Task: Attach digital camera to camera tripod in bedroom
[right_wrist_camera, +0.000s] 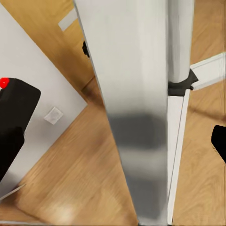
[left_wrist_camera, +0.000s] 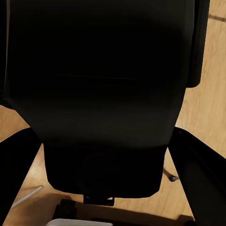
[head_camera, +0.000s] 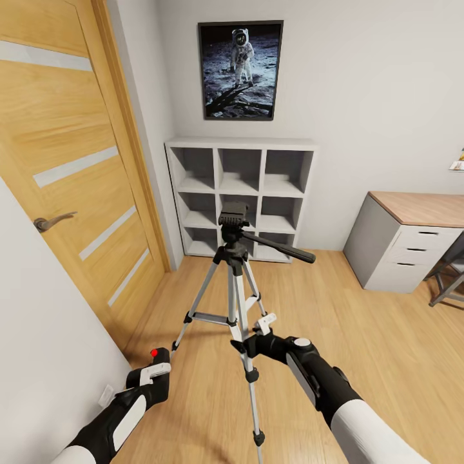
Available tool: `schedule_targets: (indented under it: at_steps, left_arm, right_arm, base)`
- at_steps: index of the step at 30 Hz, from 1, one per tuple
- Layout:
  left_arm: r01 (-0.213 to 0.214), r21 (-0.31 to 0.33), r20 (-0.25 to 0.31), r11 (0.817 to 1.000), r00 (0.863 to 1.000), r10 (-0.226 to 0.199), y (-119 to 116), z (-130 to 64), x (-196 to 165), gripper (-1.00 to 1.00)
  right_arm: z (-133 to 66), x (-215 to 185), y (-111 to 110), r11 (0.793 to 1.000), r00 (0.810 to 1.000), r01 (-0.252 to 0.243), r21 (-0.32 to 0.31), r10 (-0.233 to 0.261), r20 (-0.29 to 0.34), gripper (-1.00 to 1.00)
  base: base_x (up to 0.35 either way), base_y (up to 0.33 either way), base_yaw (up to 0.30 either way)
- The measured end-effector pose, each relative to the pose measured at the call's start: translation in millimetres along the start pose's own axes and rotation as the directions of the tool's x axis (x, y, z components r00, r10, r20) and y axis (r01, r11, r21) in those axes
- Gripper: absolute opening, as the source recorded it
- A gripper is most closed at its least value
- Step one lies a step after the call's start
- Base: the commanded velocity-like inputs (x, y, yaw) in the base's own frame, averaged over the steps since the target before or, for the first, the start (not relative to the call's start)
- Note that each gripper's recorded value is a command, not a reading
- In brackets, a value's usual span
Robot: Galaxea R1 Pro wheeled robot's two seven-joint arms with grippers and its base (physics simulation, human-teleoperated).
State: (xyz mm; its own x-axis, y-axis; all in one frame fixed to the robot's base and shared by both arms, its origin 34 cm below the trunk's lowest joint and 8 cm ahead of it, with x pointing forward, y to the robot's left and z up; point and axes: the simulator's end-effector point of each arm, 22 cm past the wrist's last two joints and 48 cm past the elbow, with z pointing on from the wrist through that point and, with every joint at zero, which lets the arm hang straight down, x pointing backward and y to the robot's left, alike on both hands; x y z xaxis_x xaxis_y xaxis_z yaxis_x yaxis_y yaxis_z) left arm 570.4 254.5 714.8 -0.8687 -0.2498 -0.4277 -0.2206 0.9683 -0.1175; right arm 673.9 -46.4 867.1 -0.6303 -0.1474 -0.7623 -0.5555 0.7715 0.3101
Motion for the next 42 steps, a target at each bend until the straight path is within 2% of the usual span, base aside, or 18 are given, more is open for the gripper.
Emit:
schedule_targets:
  at_steps: [12,17,22,42]
  left_arm:
    - [0.000,-0.001,0.000,1.000,1.000,0.000,0.5,0.0,-0.1,-1.00]
    - [0.000,-0.001,0.000,1.000,1.000,0.000,0.5,0.0,-0.1,-1.00]
    - [0.000,-0.002,0.000,1.000,1.000,0.000,1.2,0.0,-0.3,-1.00]
    - [-0.003,0.006,0.028,1.000,1.000,0.003,-4.1,-1.8,-10.1,-1.00]
  right_arm:
    - [1.5,7.8,-11.7,0.999,1.000,-0.004,0.043,0.003,0.010,1.00]
    - [1.5,7.3,-22.7,0.995,1.000,-0.005,0.098,0.004,0.016,1.00]
    - [4.5,5.2,-23.0,0.992,1.000,-0.012,0.126,0.010,0.021,1.00]
    - [6.8,4.6,-19.3,0.992,1.000,-0.011,0.126,0.008,0.022,1.00]
  base:
    - [0.000,0.000,0.000]
    - [0.000,0.000,0.000]
    - [0.000,0.000,0.000]
    - [0.000,0.000,0.000]
